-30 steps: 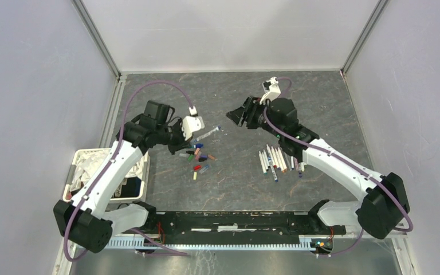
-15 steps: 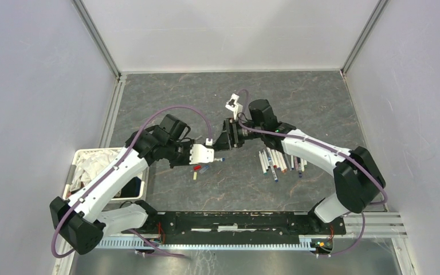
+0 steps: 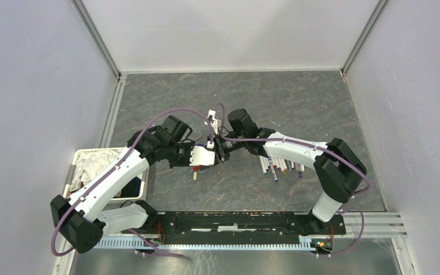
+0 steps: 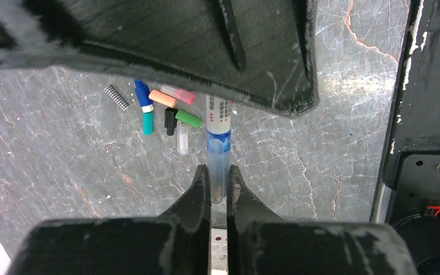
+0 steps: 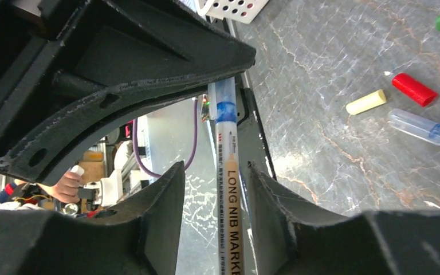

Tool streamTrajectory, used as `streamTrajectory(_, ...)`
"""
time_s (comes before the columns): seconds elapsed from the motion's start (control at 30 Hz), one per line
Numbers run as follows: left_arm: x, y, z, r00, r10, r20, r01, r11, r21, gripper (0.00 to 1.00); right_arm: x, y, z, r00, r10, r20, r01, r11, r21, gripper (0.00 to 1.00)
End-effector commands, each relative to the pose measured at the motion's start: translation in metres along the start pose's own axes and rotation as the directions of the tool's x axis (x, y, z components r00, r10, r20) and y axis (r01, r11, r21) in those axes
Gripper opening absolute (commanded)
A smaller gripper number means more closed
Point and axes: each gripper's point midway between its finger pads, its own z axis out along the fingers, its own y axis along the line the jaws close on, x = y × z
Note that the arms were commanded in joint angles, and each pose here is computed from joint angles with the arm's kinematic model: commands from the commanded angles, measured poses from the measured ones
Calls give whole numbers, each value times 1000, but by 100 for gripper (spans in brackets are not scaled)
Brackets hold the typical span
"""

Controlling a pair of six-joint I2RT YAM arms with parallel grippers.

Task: Open the pen caps
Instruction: Pick up the pen from the center of the board.

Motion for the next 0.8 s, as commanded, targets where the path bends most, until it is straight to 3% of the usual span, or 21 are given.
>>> streamTrajectory(0.0, -3, 7, -5, 997, 75, -3, -75, 997, -21, 2, -15, 22, 3, 996, -83, 21, 84, 994, -71, 39)
streamTrajectory(0.1, -5, 6, -5, 997, 72, 9, -72, 997, -19, 6, -15, 21, 3, 996, -89, 26, 90, 994, -66, 12)
streamTrajectory(0.17, -7, 5, -5, 998, 63, 20, -62, 998, -13, 28, -14, 24, 2, 995, -98, 29, 100, 992, -77, 0)
streamTrajectory(0.27, -13, 1, -6, 997, 49, 55, -49, 999, 3, 52, -10, 28, -1, 993, -118, 26, 120, 987, -106, 0)
streamTrajectory(0.37, -21, -3, -5, 995, 43, 95, -45, 999, 23, 58, -5, 32, -3, 990, -136, 25, 138, 981, -133, 0)
streamTrajectory(0.53, -31, -5, -4, 991, 22, 133, -31, 997, 68, 52, 0, 30, -5, 990, -140, 20, 141, 981, -130, 0)
streamTrajectory(0.67, -27, -7, -2, 994, 22, 110, -31, 996, 87, 24, 1, 25, -6, 990, -143, 18, 144, 984, -101, 0)
streamTrajectory(0.77, -22, -7, -2, 995, 37, 94, -45, 996, 81, 9, 0, 22, -7, 989, -143, 24, 145, 986, -88, 0)
